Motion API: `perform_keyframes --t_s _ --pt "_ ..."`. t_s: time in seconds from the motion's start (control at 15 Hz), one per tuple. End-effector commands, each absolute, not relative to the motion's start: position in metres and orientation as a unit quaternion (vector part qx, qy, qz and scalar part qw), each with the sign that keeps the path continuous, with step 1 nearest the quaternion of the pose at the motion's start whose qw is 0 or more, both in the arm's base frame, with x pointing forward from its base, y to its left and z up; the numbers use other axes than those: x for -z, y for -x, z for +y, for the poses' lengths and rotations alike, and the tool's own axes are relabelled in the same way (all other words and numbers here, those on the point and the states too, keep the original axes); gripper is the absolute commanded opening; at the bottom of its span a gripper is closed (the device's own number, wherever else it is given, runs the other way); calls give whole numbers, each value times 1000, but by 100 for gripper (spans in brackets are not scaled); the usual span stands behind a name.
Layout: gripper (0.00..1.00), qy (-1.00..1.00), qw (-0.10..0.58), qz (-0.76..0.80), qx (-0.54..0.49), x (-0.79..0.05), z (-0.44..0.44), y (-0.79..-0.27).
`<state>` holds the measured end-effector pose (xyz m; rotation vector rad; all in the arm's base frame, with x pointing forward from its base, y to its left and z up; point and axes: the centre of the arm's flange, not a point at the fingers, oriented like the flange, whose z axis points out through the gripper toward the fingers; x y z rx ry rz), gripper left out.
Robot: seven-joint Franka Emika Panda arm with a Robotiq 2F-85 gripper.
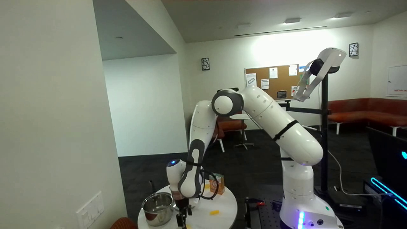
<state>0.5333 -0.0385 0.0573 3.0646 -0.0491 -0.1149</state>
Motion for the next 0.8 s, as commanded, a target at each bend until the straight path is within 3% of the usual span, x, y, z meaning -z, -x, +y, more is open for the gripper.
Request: perform_keyframes --t_s 0.0,0.73 --pt "100 -998 39 -38 17 -52 -37 -538" --pt "100 -998 33 -49 10 -34 -36 -530"
